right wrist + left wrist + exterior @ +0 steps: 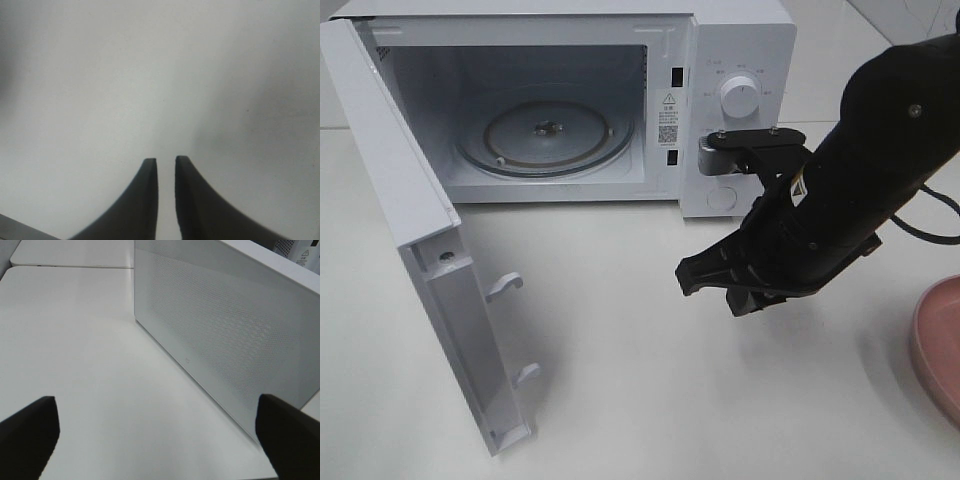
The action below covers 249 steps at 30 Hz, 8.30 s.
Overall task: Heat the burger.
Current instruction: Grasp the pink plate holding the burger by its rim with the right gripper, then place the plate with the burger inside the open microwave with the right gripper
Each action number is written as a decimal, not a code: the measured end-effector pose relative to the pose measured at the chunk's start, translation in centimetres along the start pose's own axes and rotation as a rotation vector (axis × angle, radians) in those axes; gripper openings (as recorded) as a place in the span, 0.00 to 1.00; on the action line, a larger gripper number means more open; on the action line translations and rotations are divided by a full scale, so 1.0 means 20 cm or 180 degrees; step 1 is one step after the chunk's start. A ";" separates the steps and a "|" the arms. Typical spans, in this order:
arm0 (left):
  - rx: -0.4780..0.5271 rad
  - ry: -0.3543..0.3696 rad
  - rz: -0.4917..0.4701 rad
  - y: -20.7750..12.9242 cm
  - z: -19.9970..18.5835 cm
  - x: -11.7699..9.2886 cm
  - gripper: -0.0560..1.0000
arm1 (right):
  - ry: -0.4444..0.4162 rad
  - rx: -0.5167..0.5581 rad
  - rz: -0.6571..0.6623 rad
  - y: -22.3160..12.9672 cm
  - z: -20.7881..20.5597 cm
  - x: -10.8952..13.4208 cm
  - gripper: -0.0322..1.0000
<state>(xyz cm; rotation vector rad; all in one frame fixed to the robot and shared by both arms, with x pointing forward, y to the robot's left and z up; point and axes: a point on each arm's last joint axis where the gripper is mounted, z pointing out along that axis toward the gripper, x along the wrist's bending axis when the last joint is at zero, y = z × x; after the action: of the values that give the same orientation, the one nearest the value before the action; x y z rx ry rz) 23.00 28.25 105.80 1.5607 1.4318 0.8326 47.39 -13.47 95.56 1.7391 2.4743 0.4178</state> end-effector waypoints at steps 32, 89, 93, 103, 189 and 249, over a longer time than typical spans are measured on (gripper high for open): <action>0.0000 0.0000 0.0000 0.00 0.00 0.00 0.99 | -0.0585 0.0768 0.0199 -0.09 -0.21 -0.40 0.78; 0.0000 0.0000 0.0000 0.00 0.00 0.00 0.99 | -0.0651 0.0771 0.0830 -0.33 0.14 -0.62 0.77; 0.0000 0.0000 0.0000 0.00 0.00 0.00 0.99 | -0.0657 0.0768 0.0812 -0.33 0.16 -0.62 0.77; 0.0000 0.0000 0.0000 0.00 0.00 0.00 0.99 | -0.0685 0.0857 0.0801 -0.34 0.23 -0.63 0.77; 0.0000 0.0000 0.0000 0.00 0.00 0.00 0.99 | -0.1764 0.0905 0.0239 -0.33 0.16 -0.52 0.05; 0.0000 0.0000 0.0000 0.00 0.00 0.00 0.99 | -0.1781 0.0292 -0.1278 -0.57 -0.12 -0.07 0.05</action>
<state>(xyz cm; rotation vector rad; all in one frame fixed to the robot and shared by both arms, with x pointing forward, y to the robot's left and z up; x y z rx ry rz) 23.00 28.25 105.80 1.5607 1.4318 0.8326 36.90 -18.73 94.66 1.1222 2.3434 -0.1961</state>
